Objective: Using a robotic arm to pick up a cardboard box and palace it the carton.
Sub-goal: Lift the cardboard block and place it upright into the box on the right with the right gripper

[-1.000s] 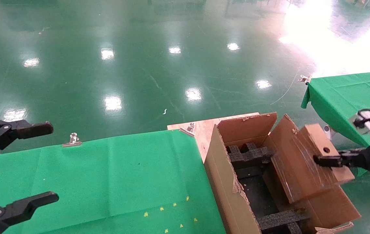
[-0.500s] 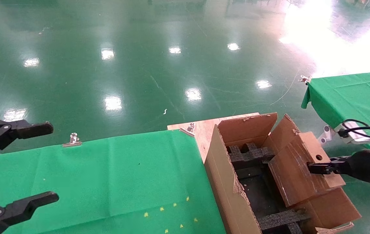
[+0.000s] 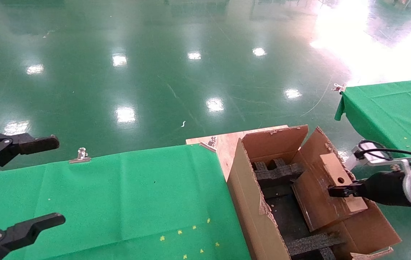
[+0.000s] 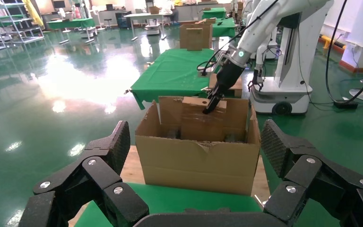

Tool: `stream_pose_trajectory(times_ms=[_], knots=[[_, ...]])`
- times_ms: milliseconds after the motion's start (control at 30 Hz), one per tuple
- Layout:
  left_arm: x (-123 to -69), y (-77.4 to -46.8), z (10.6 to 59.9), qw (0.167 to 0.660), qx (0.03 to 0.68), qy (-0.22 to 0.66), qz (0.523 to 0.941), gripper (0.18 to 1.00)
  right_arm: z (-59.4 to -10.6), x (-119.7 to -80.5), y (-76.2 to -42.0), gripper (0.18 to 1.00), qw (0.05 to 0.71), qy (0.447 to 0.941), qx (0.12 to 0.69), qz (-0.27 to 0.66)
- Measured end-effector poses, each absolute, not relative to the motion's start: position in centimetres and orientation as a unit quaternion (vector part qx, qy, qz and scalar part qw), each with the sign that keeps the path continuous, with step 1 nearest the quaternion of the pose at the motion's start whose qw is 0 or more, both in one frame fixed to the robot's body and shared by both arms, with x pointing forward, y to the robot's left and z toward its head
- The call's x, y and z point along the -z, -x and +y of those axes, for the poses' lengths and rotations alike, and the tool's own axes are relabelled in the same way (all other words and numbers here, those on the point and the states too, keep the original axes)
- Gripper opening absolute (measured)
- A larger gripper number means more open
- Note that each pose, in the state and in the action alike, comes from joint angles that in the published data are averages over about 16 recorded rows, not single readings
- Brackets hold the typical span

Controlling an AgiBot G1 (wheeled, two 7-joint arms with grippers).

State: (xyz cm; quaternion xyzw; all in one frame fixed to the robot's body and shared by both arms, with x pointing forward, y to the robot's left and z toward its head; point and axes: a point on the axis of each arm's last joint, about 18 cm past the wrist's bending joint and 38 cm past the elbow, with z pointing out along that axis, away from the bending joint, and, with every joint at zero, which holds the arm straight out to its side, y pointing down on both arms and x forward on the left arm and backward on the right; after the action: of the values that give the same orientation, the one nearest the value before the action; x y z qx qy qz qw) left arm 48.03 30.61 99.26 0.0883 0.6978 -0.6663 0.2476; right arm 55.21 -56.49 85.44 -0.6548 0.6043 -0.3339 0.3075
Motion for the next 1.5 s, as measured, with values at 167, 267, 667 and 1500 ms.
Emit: stream_pose_trajectory(times_ms=[167,267,667,1500], knots=[[-99.3,-48.0,30.6,0.248,0.666,-0.088,0.698,1.001,-56.0,-84.2,-56.4,0.303,0.301,0.656,0.332,0.607],[-99.3,-48.0,30.6,0.248,0.666,-0.088,0.698,1.001,-55.8,-83.4,-57.0,0.302,0.297,0.657,0.332,0.608],[-99.3,-48.0,30.6,0.248,0.666,-0.088,0.698,1.001,-55.0,-80.5,-59.4,0.301,0.284,0.664,0.326,0.611],[-99.3,-48.0,30.6,0.248,0.666,-0.088,0.698,1.001,-54.2,-78.0,-61.1,0.317,0.274,0.674,0.314,0.61]])
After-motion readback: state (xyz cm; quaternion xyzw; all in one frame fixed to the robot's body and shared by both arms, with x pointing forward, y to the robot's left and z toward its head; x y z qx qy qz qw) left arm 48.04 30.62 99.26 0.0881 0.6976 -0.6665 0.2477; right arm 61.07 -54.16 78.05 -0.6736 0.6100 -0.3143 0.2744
